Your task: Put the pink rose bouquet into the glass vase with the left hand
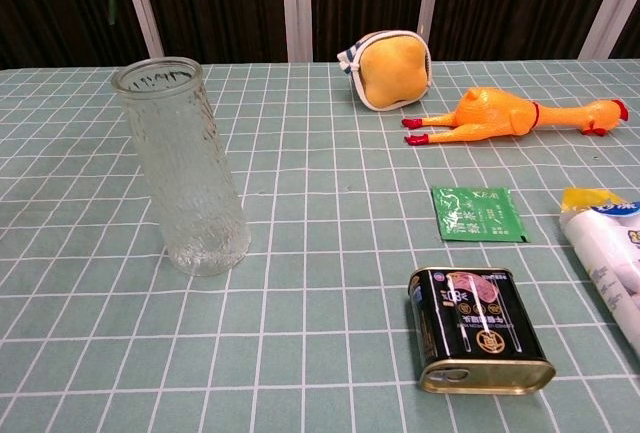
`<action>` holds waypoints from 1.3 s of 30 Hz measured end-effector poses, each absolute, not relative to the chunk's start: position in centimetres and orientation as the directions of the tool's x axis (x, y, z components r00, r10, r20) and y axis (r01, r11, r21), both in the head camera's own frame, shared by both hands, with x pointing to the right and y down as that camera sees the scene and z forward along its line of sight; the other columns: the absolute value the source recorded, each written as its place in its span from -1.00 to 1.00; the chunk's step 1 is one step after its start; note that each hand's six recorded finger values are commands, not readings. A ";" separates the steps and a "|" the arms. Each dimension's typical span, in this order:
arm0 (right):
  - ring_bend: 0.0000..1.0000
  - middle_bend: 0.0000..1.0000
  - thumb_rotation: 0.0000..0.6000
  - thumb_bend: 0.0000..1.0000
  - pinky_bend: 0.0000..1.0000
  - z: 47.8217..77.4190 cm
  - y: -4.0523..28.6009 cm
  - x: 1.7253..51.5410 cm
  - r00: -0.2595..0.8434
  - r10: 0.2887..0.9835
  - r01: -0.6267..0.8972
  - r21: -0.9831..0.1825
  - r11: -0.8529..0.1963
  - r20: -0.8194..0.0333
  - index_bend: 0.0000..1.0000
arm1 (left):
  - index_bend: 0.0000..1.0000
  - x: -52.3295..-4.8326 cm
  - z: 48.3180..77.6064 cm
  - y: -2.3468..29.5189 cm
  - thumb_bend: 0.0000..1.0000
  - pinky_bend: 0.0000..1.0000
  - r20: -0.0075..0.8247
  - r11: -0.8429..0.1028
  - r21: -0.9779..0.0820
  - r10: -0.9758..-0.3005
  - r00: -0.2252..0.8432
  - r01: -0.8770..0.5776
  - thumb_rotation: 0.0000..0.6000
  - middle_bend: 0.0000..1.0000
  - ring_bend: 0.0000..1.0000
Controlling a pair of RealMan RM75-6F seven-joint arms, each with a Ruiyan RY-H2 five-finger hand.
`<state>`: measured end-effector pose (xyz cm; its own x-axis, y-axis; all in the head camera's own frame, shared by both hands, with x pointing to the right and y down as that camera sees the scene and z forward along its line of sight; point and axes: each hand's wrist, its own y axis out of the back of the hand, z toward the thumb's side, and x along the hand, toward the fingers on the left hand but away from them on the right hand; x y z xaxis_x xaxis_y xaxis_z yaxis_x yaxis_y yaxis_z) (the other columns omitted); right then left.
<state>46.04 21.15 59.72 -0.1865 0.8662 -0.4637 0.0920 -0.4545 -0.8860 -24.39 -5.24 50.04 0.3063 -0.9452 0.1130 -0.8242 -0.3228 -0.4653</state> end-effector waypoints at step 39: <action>-0.76 -0.74 1.00 -0.57 -0.98 59.4 21.0 46.7 -0.217 0.868 0.118 -0.895 -0.431 -0.446 -0.43 | -0.31 -19.2 44.3 -0.4 -0.23 -0.06 0.186 -0.497 -0.088 -0.860 0.476 -0.863 1.00 -0.09 -0.35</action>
